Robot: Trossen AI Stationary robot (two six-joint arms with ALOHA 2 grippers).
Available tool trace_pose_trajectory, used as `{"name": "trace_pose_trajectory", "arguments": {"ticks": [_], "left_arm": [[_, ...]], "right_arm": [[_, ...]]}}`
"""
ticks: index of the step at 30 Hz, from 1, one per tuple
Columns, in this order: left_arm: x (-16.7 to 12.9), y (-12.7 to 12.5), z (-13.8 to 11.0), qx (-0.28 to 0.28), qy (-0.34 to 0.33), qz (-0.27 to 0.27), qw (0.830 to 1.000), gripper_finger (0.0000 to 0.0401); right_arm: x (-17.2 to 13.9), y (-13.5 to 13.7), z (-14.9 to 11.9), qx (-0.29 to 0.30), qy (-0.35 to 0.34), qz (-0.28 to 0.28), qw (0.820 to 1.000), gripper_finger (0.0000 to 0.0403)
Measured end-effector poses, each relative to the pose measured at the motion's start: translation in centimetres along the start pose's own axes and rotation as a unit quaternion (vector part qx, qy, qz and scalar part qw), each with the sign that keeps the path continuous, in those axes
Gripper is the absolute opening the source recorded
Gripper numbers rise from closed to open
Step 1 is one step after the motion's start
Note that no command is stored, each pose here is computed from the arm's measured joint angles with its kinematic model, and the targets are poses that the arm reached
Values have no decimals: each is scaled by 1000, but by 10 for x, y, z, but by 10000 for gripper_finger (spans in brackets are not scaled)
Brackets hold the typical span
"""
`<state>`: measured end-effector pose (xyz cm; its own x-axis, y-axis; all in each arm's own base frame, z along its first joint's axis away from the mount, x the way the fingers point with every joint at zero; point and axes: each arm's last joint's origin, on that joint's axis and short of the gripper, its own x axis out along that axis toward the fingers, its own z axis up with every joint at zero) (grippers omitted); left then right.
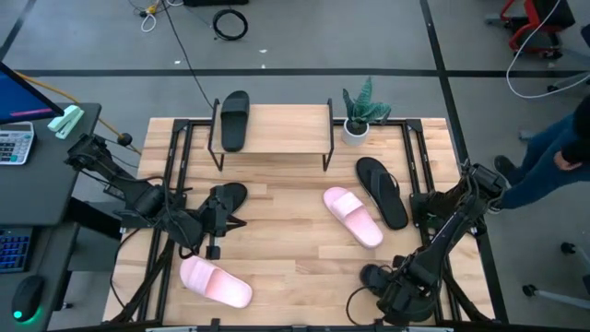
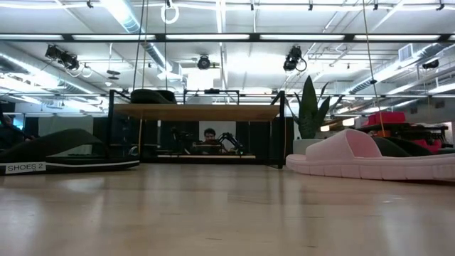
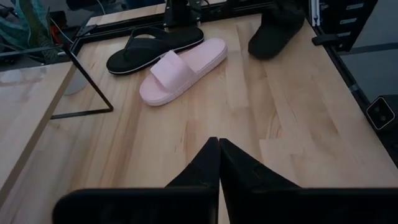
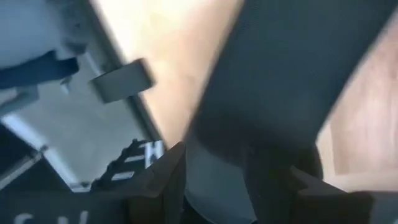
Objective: Pick and place slides into the shelf
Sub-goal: Put the black slipper on the shelf
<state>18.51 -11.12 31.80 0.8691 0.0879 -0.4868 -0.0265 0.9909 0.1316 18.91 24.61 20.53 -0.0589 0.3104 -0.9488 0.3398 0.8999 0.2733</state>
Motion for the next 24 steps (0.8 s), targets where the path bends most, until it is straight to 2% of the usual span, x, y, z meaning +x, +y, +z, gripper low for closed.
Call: {"name": "trace_pose_trajectory", "arguments": {"ticks": [3,9,16,18,24], "left_arm": [[0,0,0,-13,0,0,1000,24],[0,0,0,-27,0,0,1000,19],[0,0,0,-21,1,0,1000,7],[0,0,0,-21,1,0,1000,10],[0,0,0,-19,2,1,1000,26]], "right_arm": [[-6,7,1,-29,-6,16,999,158],[-6,8,1,-26,-8,23,999,158],[2,-1,0,-175,2,1,985,158],[1,-4,1,-177,10,-7,984,158],[1,-2,-2,-166,46,16,985,158]]}}
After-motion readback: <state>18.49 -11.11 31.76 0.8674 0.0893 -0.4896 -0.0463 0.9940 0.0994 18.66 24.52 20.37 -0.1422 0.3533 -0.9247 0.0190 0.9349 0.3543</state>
